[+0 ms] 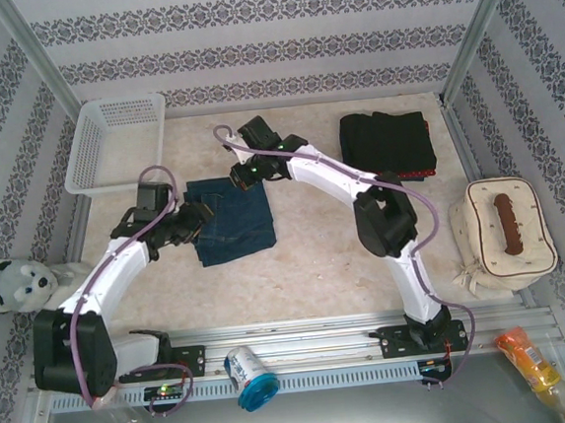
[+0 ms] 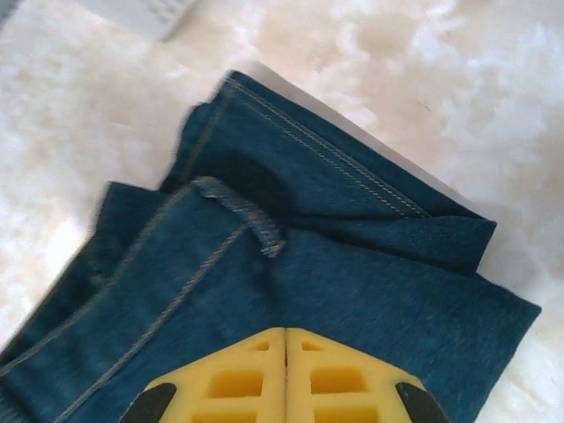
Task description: Fold and stack the skirts
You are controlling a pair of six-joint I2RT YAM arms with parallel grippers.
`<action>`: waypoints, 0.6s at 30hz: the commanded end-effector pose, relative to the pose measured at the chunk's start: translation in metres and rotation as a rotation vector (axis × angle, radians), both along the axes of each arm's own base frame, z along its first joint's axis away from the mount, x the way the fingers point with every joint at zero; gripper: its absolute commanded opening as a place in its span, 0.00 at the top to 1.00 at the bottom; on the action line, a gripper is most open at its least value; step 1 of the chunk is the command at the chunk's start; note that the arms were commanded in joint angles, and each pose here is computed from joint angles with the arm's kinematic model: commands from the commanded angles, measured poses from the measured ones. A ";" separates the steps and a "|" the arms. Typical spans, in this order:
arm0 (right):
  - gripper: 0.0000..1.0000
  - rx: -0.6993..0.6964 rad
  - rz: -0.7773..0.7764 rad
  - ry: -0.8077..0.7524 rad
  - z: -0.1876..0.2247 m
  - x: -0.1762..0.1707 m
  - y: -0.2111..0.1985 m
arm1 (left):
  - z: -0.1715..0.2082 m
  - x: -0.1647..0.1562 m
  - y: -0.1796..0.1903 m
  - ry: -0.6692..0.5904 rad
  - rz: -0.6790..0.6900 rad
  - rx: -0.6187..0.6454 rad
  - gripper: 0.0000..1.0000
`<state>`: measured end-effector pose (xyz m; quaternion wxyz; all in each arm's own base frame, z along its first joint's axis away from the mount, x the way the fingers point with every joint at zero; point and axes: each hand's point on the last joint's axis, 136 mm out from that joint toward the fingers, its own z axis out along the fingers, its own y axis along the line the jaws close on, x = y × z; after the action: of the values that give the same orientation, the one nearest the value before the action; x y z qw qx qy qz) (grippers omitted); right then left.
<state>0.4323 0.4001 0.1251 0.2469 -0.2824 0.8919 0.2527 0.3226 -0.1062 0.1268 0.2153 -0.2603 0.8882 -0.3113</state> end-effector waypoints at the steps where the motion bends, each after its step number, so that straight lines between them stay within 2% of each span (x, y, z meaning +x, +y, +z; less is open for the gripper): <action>1: 1.00 -0.072 -0.003 0.126 -0.035 -0.003 -0.008 | 0.006 0.018 -0.014 -0.034 -0.002 -0.081 0.60; 5: 1.00 -0.144 -0.018 0.258 -0.072 -0.015 -0.016 | -0.037 0.009 0.004 0.092 0.027 0.048 0.59; 10: 1.00 -0.145 -0.093 0.398 -0.090 -0.057 -0.027 | -0.076 0.004 0.022 0.200 0.017 0.130 0.58; 14: 1.00 0.008 -0.138 0.509 -0.070 -0.105 -0.016 | -0.082 0.023 0.028 0.195 -0.030 0.178 0.55; 17: 1.00 0.138 -0.145 0.557 -0.045 -0.130 0.003 | -0.072 0.056 0.013 0.154 -0.131 0.158 0.54; 18: 0.96 0.155 -0.160 0.555 -0.038 -0.132 0.004 | -0.066 0.067 0.006 0.136 -0.166 0.141 0.53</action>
<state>0.3135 0.3727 0.0470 0.0304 -0.1476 0.9463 0.2859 0.3635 -0.0910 0.0464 0.1298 -0.2534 0.9309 -0.2288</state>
